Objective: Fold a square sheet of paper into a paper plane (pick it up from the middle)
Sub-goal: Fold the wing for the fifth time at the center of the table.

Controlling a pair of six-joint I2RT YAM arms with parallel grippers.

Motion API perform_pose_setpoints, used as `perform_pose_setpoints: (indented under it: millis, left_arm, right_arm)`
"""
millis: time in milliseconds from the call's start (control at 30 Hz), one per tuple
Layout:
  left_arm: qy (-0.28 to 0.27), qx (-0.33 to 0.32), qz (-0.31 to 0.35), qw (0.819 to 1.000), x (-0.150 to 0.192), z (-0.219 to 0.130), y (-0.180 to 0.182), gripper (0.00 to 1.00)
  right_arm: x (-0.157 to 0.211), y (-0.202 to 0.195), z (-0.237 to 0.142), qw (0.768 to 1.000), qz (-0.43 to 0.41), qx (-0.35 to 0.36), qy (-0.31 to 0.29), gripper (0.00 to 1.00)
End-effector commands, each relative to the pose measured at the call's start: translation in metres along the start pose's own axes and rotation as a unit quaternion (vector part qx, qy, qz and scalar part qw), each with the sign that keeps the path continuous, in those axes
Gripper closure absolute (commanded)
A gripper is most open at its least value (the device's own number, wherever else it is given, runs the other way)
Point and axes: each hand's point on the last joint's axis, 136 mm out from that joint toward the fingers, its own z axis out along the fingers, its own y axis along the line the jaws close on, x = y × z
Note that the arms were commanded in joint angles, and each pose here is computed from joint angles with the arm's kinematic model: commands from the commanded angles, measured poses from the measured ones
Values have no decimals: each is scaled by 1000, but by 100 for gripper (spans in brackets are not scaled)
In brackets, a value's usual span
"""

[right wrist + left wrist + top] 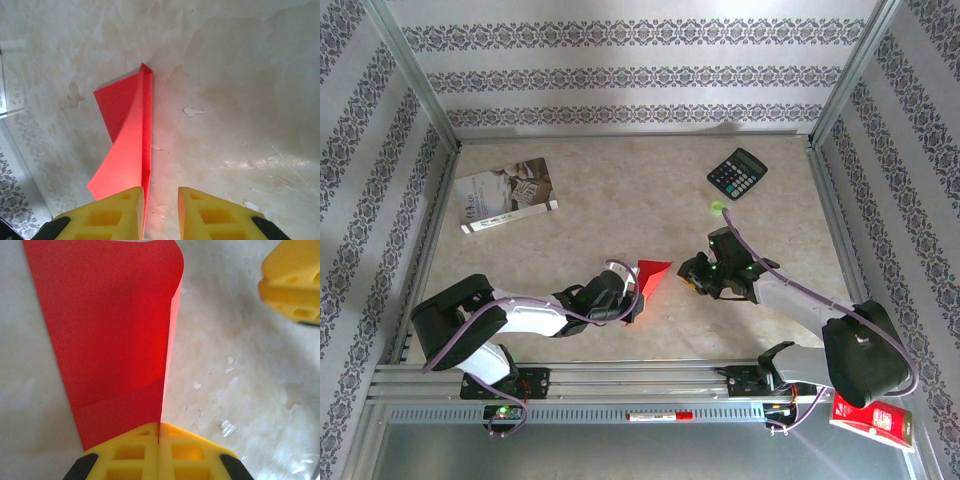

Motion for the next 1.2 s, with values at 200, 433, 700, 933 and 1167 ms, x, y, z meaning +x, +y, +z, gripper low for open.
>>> perform_pose_setpoints:
  millis: [200,433,700,933,1167]
  left_arm:
    - [-26,66,-87,994,-15,-1,-16,100]
    - [-23,82,-134,987,-12,4,-11,100]
    - [-22,104,-182,978,-9,9,-4,100]
    - [-21,107,-202,973,-8,10,3,100]
    - [-16,114,-202,973,-13,9,-2,100]
  right_arm:
    - [5,17,6,999,-33,-14,23,76]
    - [10,21,12,998,-49,-13,34,77]
    - [15,25,17,997,-62,-13,46,77]
    - [18,27,21,996,-69,-15,54,77]
    - [22,30,24,994,-84,-13,64,78]
